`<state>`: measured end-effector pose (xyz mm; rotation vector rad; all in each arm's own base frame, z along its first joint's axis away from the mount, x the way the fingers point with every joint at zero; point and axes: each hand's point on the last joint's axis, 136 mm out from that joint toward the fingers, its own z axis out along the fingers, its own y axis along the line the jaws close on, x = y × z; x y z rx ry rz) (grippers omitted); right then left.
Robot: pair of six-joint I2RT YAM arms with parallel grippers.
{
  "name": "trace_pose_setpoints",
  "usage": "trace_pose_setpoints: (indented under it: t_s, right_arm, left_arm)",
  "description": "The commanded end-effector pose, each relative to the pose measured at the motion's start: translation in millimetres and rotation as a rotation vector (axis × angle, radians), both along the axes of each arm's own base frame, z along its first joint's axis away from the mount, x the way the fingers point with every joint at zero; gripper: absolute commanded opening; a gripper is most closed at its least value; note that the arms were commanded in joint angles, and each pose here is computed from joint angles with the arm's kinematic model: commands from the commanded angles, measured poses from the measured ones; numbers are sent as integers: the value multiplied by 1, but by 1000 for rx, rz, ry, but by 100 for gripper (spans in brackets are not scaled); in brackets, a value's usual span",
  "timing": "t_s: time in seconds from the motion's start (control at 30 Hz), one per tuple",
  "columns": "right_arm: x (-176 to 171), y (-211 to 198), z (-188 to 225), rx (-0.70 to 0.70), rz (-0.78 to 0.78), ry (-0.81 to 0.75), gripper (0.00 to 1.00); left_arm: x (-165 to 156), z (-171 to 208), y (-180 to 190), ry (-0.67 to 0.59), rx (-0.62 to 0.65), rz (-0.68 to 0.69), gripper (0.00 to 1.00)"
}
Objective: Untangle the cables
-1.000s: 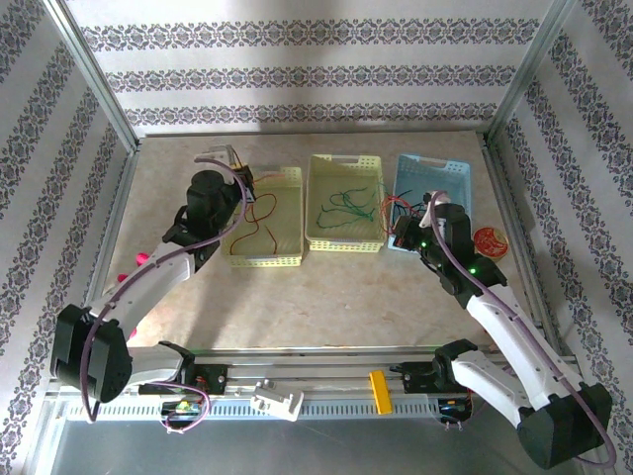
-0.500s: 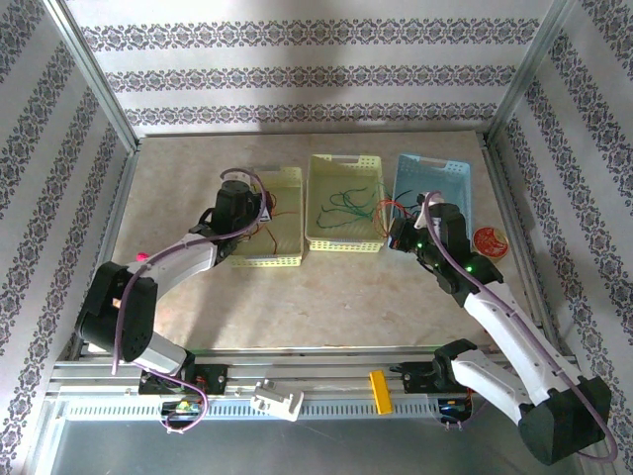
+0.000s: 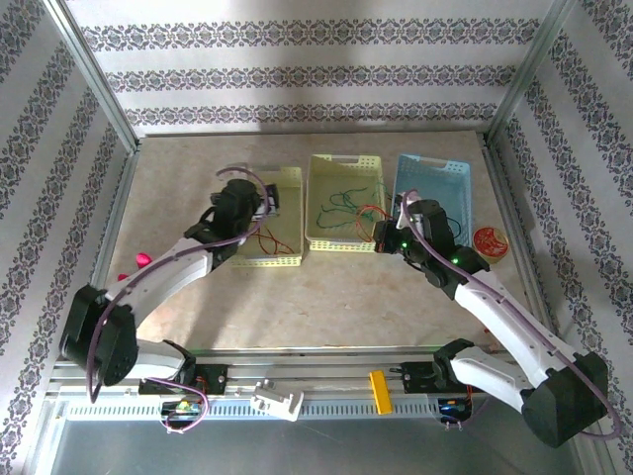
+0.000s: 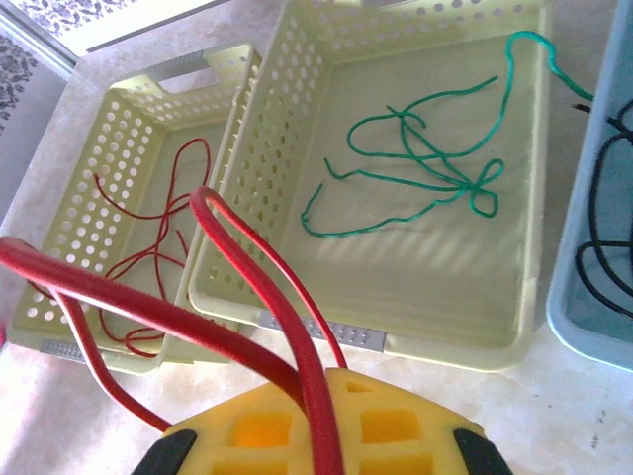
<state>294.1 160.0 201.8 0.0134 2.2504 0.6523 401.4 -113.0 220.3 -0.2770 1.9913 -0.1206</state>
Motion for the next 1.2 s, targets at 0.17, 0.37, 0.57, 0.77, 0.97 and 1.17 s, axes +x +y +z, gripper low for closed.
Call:
trace_pose_setpoints:
  t_s: [0.17,0.37,0.57,0.77,0.97,1.17]
  right_arm:
    - [-6,73,14,2,283,-7,0]
    - [-3,155,7,19,496,51,0]
    - [17,228,-6,97,633,136,1]
    - [60,247,-22,145,505,179,33]
    - [74,221,-3,143,393,91,50]
    - [85,112,-6,71,48,43,50]
  left_arm:
    - [-41,-34,66,118,-50,236,97]
    - [-57,-52,95,130,-150,378,96]
    - [-72,-66,109,192,-132,411,96]
    - [-86,-60,112,185,-103,374,96]
    - [-82,-57,84,156,-148,182,95]
    - [-73,-72,59,191,-204,75,95]
